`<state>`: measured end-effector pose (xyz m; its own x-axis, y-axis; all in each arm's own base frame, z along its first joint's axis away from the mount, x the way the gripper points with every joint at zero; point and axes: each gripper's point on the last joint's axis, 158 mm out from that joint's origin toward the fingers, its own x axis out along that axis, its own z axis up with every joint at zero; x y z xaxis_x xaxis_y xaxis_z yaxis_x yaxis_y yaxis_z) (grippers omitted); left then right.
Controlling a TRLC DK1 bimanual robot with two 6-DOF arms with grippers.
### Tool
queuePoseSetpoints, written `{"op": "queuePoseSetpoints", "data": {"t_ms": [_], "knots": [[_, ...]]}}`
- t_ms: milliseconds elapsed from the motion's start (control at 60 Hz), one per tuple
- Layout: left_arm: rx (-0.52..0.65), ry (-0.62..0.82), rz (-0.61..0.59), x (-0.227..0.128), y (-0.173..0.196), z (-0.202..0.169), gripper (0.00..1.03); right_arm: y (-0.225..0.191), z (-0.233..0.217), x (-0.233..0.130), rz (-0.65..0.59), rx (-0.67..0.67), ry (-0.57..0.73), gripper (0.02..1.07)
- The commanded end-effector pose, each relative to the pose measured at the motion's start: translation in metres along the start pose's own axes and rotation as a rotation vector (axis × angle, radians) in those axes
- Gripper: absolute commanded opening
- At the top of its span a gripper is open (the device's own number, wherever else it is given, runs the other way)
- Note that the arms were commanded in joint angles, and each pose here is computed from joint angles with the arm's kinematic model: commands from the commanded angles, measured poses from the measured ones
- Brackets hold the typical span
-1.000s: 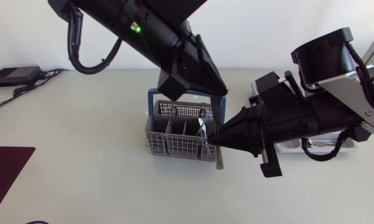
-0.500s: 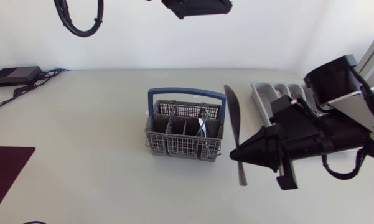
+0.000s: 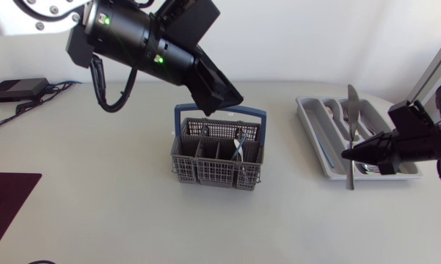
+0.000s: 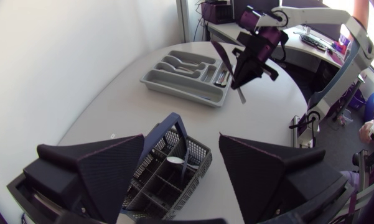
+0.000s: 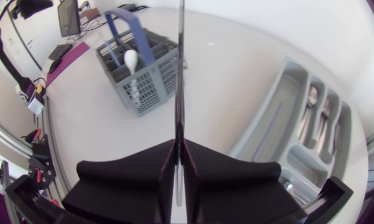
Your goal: Sort the cutlery from the basket into the organizer compartments.
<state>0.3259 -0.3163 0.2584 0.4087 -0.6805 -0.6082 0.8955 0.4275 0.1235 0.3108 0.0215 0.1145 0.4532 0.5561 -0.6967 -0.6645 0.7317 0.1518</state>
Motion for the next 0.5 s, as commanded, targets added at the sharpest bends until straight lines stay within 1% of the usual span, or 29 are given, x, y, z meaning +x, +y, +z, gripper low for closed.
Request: {"op": "queuePoseSetpoints", "data": {"t_ms": [0,217,483], "knots": [[0.036,-0.001,0.009,-0.004,-0.006,-0.006,0.83,-0.04,0.009,-0.013,-0.064,0.004,-0.011,0.07],[0.046,0.064,0.036,0.011,-0.01,-0.033,0.83,-0.145,0.003,-0.026,-0.213,0.165,0.029,0.07],[0.048,0.104,0.073,0.017,-0.012,-0.052,0.83,-0.255,-0.006,-0.036,-0.381,0.311,0.053,0.07]]}}
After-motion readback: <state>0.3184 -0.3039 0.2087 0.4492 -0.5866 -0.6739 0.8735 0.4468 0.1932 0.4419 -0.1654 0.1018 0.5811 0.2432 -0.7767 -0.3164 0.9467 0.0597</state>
